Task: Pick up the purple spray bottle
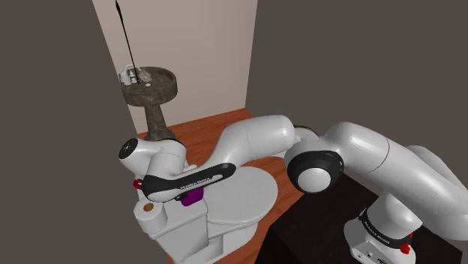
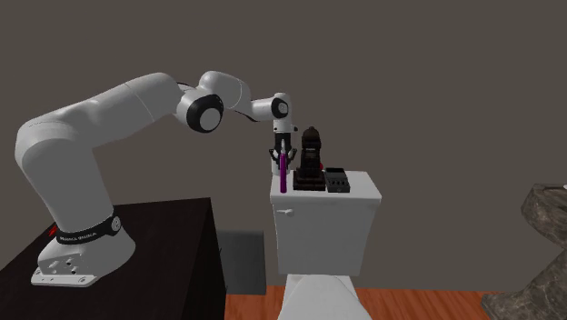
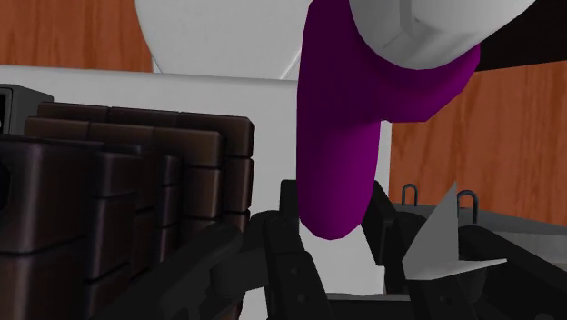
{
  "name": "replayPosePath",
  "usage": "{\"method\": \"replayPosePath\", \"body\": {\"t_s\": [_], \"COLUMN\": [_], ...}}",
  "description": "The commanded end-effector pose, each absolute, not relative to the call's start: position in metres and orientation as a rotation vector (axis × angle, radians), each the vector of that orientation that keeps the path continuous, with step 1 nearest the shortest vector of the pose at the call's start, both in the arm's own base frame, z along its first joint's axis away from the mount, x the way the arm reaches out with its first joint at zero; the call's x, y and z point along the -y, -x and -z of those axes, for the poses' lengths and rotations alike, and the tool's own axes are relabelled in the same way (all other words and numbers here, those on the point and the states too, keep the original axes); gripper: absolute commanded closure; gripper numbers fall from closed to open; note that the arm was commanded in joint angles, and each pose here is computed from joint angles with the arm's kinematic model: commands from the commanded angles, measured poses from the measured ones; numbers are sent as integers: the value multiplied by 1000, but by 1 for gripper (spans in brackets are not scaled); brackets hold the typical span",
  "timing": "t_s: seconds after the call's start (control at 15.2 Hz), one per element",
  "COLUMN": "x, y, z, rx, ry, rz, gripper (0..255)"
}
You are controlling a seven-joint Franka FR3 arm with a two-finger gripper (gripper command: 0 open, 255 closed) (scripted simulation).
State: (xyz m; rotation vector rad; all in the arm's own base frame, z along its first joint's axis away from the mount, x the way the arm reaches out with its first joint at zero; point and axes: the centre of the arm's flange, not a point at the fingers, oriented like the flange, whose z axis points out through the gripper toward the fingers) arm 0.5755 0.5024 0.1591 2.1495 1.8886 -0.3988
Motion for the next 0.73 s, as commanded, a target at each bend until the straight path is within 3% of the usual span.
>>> {"method": "replayPosePath", "body": {"t_s": [0.0,0.66], "x": [-502,-502], "y": [-576,-576], "z": [-159,-212], "rx": [-1888,-1888], "ry": [-2149,-2149], "rz": [399,399], "gripper": [255,255]}}
